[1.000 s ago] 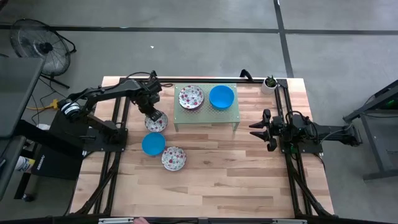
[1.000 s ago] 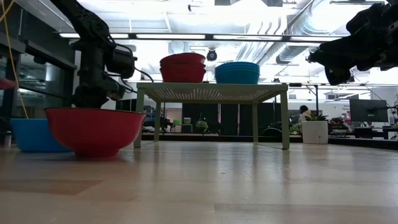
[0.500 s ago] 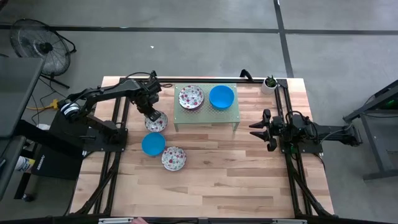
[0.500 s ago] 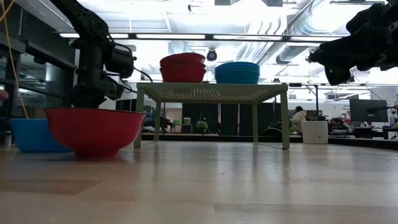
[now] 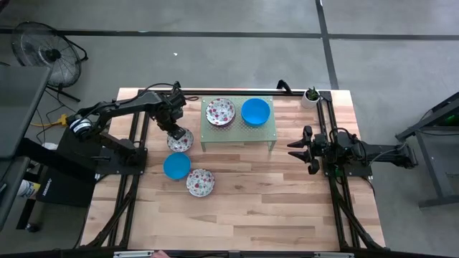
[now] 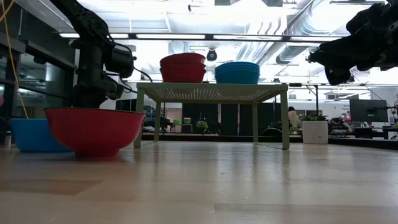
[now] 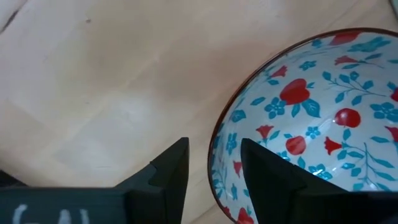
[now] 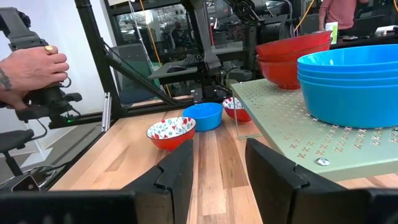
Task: Pick & Place Mini bowls
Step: Stack the red patterned bowl on the stacked red patterned bowl on the shelf
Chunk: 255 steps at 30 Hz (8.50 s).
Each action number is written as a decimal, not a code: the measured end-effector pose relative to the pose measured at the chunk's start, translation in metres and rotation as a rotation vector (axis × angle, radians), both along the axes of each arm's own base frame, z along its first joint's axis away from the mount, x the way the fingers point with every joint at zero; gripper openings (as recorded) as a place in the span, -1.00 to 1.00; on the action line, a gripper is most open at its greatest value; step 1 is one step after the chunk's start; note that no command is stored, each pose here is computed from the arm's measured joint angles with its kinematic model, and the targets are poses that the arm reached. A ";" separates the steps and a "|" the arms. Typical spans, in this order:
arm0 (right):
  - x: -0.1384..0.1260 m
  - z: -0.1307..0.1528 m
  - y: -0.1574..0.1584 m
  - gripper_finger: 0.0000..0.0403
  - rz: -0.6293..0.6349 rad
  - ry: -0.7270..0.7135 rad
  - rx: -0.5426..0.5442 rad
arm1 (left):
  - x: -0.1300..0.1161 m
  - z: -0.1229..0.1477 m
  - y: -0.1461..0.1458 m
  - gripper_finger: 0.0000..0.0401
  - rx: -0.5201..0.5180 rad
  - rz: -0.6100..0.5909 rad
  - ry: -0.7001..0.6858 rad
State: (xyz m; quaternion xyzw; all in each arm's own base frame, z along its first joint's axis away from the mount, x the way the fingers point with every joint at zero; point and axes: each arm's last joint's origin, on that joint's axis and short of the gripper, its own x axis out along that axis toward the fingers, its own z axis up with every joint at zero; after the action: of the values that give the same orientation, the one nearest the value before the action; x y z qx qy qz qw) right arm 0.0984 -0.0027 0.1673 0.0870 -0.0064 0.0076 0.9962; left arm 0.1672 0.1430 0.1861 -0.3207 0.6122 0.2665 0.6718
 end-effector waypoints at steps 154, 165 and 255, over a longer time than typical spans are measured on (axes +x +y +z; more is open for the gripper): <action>0.000 0.000 0.000 -0.34 0.000 0.000 0.000 | 0.091 0.188 0.050 -1.00 -0.021 -0.125 -0.578; 0.000 0.000 0.000 -0.34 0.000 0.000 0.000 | 0.094 0.185 0.052 -1.00 0.064 -0.113 -0.517; 0.000 0.000 0.000 -0.34 0.000 0.000 0.000 | 0.008 0.192 -0.124 -0.39 0.376 -1.177 -0.359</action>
State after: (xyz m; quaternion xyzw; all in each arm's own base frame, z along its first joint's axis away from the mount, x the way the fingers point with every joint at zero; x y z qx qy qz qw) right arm 0.0984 -0.0028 0.1673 0.0870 -0.0065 0.0075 0.9962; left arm 0.1756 0.0185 0.3779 0.1525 0.5067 -0.1018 0.8424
